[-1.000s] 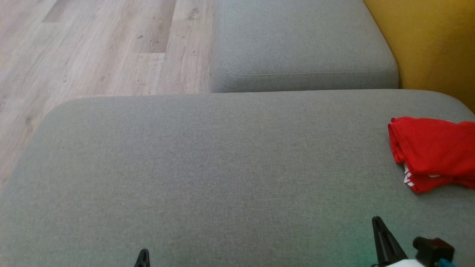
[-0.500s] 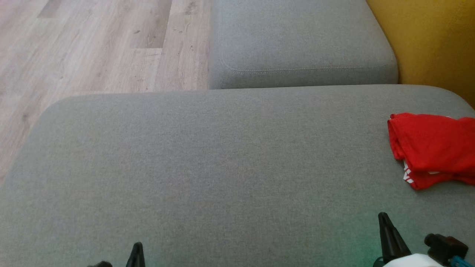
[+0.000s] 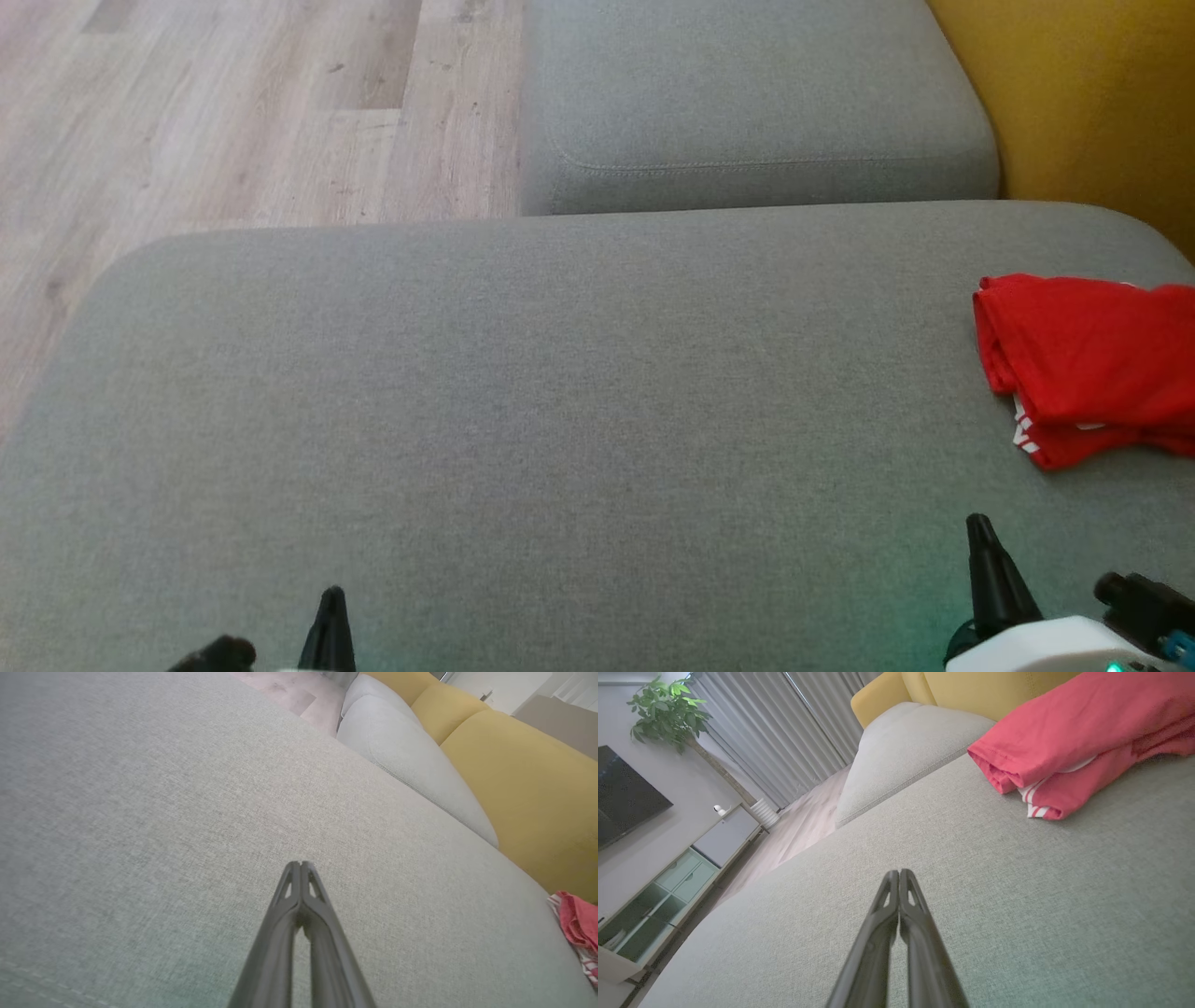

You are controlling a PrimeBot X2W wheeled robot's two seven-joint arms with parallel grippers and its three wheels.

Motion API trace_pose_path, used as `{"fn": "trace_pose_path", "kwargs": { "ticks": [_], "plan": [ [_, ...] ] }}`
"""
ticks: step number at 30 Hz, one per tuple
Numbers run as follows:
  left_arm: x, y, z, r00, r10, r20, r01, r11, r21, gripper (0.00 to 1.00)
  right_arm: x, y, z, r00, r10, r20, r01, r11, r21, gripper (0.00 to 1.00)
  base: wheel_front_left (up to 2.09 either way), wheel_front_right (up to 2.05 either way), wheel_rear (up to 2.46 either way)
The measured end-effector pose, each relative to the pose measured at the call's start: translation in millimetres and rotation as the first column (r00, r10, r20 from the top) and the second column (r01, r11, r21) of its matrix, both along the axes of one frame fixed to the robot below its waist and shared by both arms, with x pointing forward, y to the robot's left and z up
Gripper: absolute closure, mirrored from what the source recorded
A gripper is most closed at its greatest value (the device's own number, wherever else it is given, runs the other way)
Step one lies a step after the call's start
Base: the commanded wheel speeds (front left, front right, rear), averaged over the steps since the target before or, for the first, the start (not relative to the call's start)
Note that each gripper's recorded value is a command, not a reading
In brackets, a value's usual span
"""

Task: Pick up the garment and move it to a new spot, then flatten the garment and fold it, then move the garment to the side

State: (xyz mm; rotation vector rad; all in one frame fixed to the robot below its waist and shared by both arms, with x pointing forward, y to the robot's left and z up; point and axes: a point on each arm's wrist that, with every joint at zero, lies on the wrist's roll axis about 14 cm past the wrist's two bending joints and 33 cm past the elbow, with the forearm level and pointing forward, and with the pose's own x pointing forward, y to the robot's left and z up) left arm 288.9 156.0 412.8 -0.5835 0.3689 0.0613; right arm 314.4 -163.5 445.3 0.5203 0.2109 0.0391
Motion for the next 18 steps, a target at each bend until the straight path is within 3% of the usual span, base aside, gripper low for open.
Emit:
{"fn": "trace_pose_path", "kwargs": {
  "ticks": [18],
  "plan": [
    [20, 4, 10, 0.998, 0.059, -0.002, -0.059, 0.979, -0.194, 1.0, 11, -10, 3, 0.997, -0.074, -0.021, 0.077, 0.975, 0.207, 1.0, 0.0, 0.0, 0.0]
  ]
}}
